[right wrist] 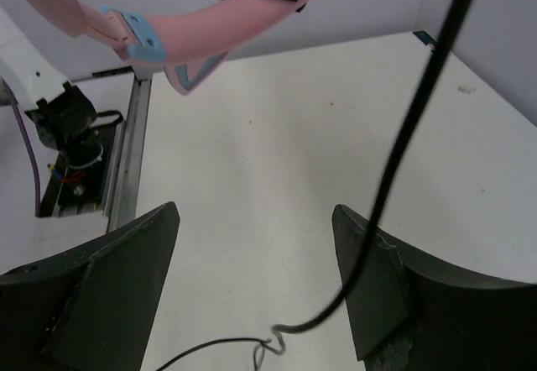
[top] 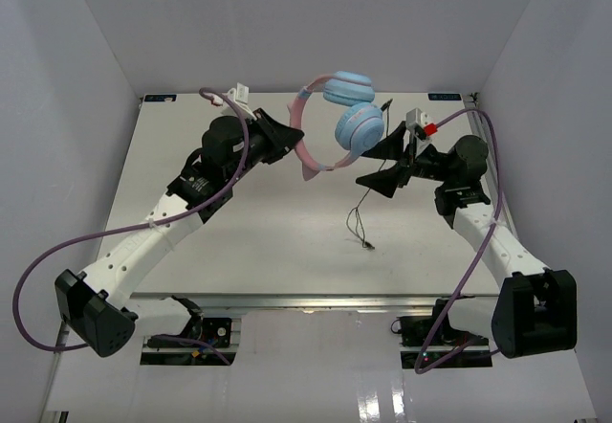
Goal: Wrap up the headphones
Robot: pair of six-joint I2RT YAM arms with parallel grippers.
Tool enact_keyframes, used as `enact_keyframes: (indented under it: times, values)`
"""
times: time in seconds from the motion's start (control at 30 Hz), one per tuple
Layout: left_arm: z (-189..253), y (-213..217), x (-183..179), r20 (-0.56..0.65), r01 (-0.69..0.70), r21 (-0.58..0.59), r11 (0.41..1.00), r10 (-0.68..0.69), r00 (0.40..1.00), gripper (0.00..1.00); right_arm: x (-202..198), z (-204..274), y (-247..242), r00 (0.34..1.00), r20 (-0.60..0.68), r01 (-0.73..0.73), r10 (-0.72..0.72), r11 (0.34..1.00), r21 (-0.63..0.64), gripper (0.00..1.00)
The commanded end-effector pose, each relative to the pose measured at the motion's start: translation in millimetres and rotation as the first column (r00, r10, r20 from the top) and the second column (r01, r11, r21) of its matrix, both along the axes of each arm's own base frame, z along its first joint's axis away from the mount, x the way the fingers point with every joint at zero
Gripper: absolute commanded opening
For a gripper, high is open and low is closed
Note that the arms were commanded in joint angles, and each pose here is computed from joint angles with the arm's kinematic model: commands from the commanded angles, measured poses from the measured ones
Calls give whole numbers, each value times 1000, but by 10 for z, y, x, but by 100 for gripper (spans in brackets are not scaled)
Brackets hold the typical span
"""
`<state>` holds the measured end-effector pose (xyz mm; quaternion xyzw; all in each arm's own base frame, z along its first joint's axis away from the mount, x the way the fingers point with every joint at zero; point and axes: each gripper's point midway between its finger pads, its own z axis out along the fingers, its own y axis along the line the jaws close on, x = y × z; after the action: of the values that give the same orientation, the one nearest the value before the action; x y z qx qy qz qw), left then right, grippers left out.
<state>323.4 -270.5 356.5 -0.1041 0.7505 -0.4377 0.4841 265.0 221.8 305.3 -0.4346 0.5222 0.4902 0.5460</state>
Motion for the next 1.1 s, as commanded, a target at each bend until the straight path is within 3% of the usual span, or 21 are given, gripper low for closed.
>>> enact_keyframes:
  times: [0.0, 0.1, 0.27, 0.63, 0.87, 1.07]
  values:
    - [1137, 79, 62, 150, -42, -290, 956, 89, 985, 0, -145, 562, 53, 996, 61, -66, 59, 990, 121, 76]
    - [1276, 113, 111, 150, -69, -334, 940, 126, 981, 0, -126, 641, 97, 996, 58, -81, 74, 988, 131, 71]
    - [1205, 161, 192, 91, -130, -367, 921, 174, 981, 0, -101, 558, 177, 995, 24, -98, 95, 988, 123, 53]
    - [1095, 109, 230, 7, -140, -474, 869, 162, 987, 0, -165, 387, 373, 990, -11, -136, 138, 986, 93, 33]
    - [1144, 230, 304, -5, -210, -487, 848, 238, 971, 0, -257, 173, 430, 990, -41, -134, 137, 989, 65, 26]
    - [956, 217, 450, -79, -287, -424, 859, 280, 957, 0, -249, 38, 471, 992, -63, -108, 110, 994, 27, 8]
